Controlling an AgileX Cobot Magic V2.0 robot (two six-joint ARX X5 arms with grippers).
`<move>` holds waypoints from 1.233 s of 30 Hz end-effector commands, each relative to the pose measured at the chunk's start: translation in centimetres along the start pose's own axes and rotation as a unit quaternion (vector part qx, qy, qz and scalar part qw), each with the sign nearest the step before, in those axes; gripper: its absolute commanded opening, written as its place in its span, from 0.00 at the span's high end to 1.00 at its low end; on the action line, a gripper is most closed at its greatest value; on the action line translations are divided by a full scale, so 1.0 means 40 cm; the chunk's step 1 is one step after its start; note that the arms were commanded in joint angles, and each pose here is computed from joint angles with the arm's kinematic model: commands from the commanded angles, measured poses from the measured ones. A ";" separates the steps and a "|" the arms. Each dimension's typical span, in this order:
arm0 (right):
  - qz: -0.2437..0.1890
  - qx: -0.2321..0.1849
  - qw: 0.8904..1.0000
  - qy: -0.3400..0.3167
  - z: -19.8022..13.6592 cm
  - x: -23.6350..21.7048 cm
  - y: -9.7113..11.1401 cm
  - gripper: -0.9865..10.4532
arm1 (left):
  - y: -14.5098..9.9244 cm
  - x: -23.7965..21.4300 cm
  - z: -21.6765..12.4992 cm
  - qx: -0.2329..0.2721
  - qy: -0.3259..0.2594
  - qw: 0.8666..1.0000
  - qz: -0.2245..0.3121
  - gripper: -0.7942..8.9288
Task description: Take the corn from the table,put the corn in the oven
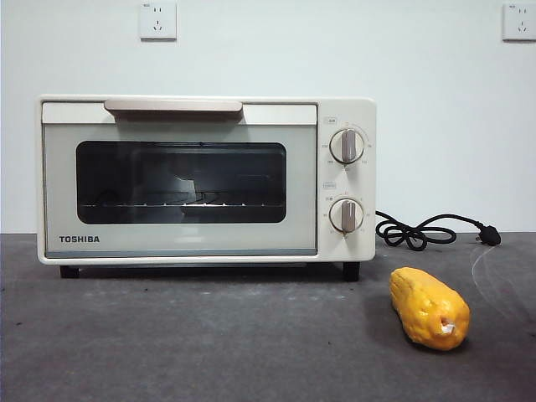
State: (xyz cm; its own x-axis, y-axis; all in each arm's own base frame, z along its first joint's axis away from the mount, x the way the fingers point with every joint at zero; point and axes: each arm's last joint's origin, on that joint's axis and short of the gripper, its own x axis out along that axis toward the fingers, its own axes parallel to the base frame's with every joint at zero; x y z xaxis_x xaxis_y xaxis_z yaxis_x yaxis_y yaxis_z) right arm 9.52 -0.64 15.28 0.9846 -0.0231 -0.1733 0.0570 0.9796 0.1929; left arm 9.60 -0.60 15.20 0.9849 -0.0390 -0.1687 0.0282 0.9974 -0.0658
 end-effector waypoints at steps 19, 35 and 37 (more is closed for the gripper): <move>0.122 0.012 0.992 0.042 0.281 -0.069 0.076 0.92 | -0.033 -0.077 0.225 -0.058 0.043 0.988 -0.133 0.92; 0.190 -0.054 0.961 0.196 0.515 -0.108 0.134 0.92 | -0.065 -0.125 0.459 -0.021 0.129 0.961 -0.244 0.92; 0.189 -0.051 0.958 0.208 0.524 -0.108 0.135 0.92 | -0.067 -0.130 0.470 -0.014 0.135 0.958 -0.252 0.92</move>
State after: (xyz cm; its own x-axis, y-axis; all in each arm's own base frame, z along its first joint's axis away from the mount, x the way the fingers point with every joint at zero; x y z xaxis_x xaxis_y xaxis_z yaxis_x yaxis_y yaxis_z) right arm 9.08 0.56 37.21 0.7819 0.3933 -0.4837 -0.3130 0.9187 0.2410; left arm 7.69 -1.92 34.67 0.7714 -0.5261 -0.3581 0.4586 0.8497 -0.2603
